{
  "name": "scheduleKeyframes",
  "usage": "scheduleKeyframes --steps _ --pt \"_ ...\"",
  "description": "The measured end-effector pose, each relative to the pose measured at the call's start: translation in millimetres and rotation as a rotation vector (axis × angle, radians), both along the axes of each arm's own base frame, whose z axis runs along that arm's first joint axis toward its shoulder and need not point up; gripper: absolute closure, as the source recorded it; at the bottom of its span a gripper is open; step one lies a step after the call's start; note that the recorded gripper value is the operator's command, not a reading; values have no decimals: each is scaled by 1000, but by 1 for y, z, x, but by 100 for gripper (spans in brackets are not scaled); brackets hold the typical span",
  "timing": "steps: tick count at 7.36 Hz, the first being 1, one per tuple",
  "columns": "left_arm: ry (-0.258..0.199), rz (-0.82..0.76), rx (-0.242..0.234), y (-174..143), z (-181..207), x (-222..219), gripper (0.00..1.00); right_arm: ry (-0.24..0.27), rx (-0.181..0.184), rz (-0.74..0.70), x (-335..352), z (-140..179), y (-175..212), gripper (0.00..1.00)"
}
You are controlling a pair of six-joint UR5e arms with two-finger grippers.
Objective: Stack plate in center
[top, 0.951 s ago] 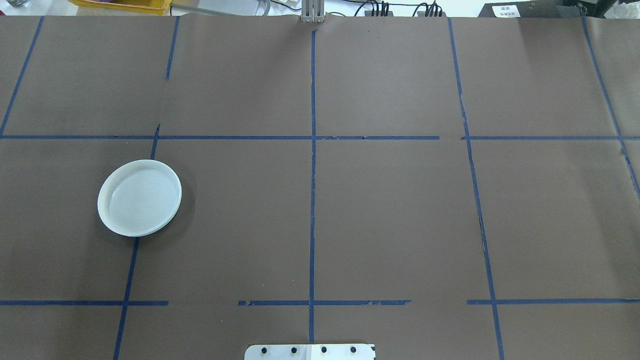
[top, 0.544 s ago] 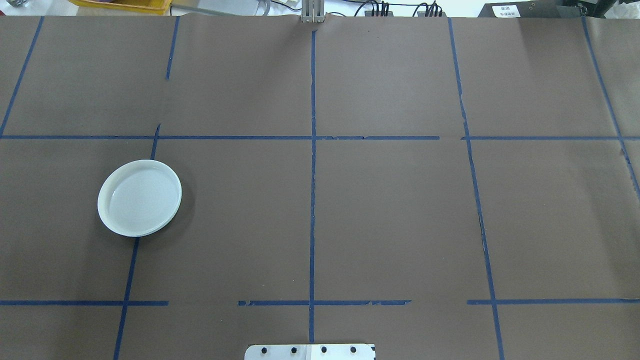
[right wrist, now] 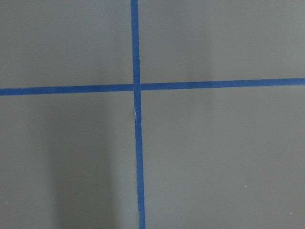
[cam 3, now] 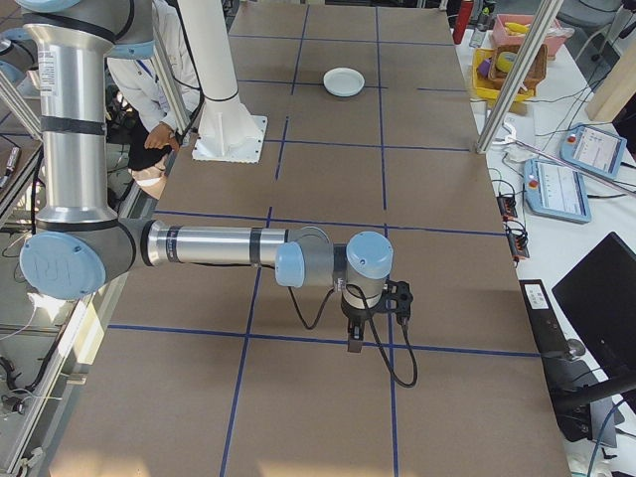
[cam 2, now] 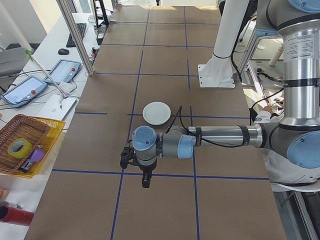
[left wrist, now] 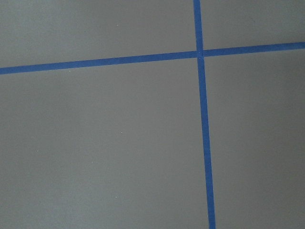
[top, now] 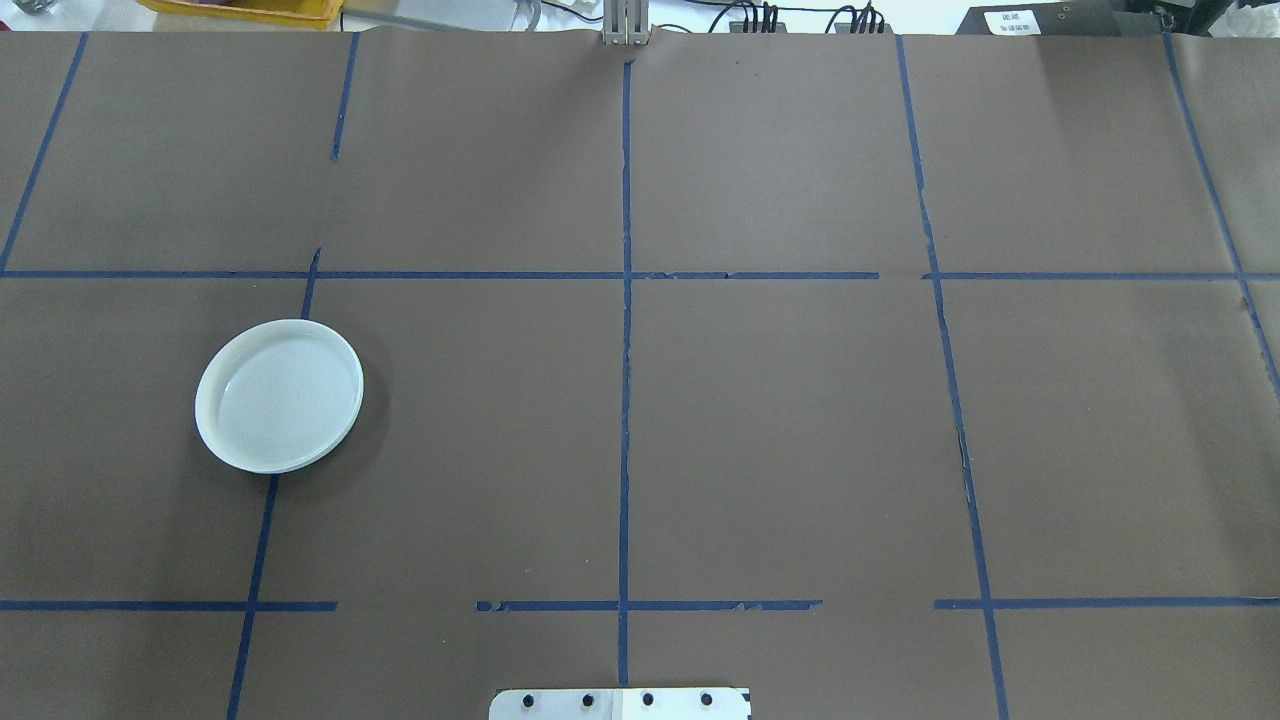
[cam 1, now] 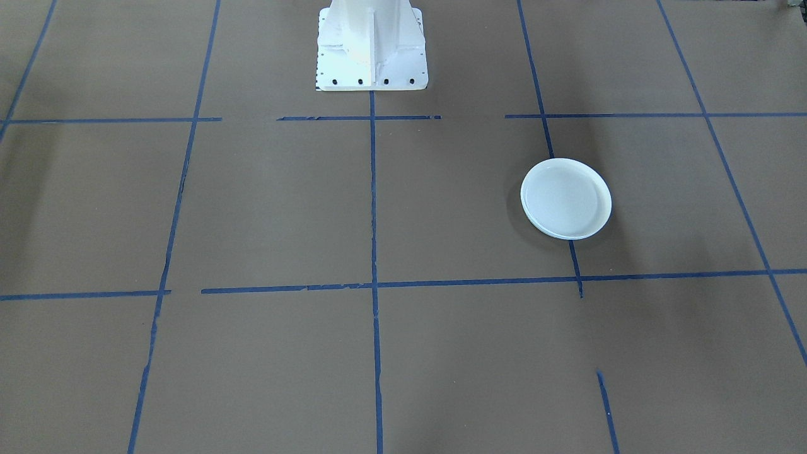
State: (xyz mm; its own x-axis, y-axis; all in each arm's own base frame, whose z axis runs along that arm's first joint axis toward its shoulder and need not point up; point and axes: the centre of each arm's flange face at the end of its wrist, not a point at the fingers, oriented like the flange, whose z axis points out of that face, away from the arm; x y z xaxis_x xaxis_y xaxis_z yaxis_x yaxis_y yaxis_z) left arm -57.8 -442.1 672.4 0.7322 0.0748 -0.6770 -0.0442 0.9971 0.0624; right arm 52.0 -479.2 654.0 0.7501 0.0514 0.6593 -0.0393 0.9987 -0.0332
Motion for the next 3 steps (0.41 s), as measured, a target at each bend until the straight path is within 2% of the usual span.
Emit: scheduleKeyframes --steps 3 --pt "0 -1 -5 1 1 0 0 1 0 0 0 0 0 0"
